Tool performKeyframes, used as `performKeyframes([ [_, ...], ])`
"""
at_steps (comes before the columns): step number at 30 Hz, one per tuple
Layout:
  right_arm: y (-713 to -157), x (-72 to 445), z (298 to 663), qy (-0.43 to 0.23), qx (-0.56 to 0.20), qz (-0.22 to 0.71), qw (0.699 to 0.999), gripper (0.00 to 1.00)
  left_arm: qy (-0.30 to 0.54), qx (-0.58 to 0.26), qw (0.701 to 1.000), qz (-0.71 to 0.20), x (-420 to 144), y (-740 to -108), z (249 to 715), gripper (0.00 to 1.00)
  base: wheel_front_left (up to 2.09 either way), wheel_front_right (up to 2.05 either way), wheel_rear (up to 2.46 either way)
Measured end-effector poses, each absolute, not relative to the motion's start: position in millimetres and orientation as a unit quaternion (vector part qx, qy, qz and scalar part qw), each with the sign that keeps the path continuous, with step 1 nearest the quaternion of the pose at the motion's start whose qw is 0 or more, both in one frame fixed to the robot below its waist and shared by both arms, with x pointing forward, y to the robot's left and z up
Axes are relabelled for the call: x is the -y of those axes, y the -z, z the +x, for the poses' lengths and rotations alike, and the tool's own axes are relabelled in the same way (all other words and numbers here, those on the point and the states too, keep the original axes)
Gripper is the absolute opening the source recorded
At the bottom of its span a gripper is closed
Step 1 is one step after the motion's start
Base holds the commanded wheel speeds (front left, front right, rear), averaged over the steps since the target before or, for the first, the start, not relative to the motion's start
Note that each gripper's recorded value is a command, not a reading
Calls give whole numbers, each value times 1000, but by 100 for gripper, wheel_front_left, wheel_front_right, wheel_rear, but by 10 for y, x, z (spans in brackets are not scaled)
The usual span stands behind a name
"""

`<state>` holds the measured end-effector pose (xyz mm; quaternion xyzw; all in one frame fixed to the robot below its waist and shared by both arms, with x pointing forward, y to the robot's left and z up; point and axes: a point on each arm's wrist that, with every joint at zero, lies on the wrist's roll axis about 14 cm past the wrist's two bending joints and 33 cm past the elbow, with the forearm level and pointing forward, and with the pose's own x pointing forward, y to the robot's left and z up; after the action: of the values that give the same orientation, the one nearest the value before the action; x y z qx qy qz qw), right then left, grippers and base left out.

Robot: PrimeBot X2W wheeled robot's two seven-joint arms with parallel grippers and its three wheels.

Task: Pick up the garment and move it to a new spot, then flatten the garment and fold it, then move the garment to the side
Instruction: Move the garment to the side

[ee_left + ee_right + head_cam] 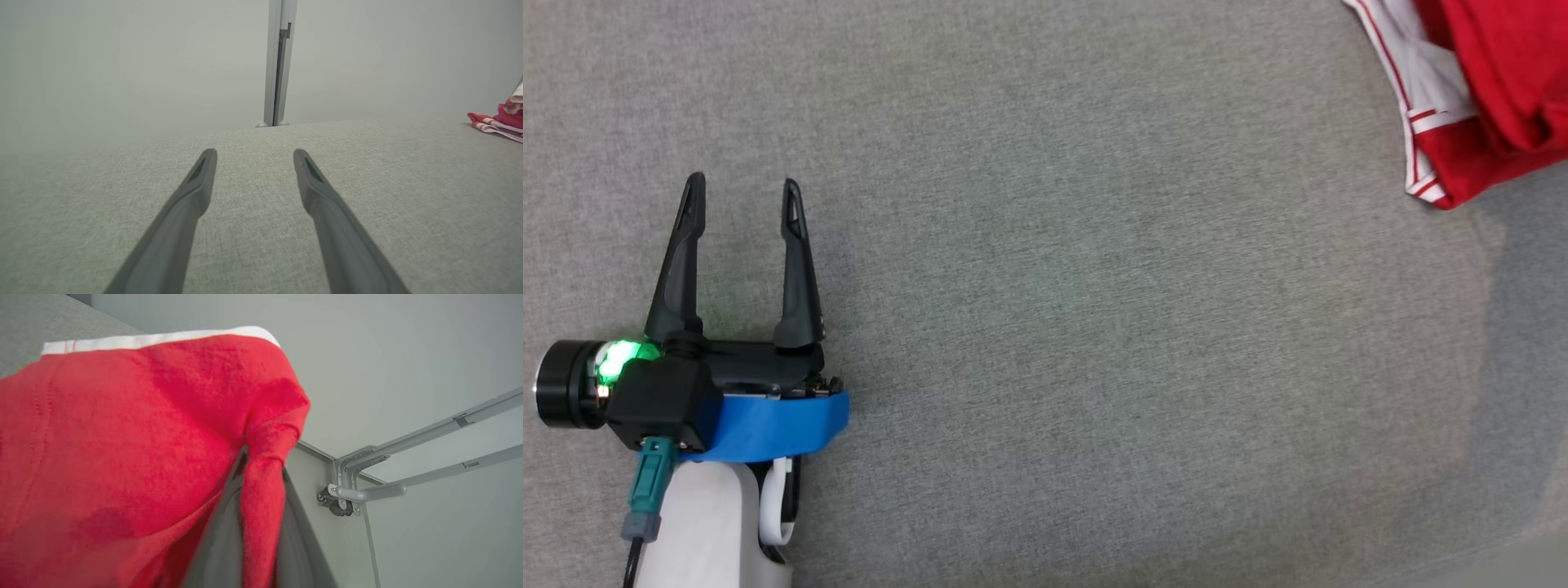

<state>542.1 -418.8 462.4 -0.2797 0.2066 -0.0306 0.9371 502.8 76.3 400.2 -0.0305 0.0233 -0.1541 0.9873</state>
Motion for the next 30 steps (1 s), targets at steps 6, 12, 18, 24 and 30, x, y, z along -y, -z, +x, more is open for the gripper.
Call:
performKeyframes([
  [6,-4456,4335,5499,49,-249,-300,920,0,148,-19,988,-28,-821,-3977,5071,100,0,0,0],
  [12,-4301,4401,5473,76,-274,-279,917,100,141,-20,989,-26,-862,-3960,5076,100,0,0,0],
  [18,-4582,4348,5584,85,-227,-269,932,100,128,-14,991,-24,-957,-4085,5049,100,0,0,0],
  [24,-4923,4064,5675,71,-165,-235,955,100,98,2,995,-23,-1147,-4357,4906,100,0,0,0],
  [30,-5377,3426,5782,10,-66,-186,980,100,65,5,998,-21,-1375,-4548,4642,100,0,0,0],
])
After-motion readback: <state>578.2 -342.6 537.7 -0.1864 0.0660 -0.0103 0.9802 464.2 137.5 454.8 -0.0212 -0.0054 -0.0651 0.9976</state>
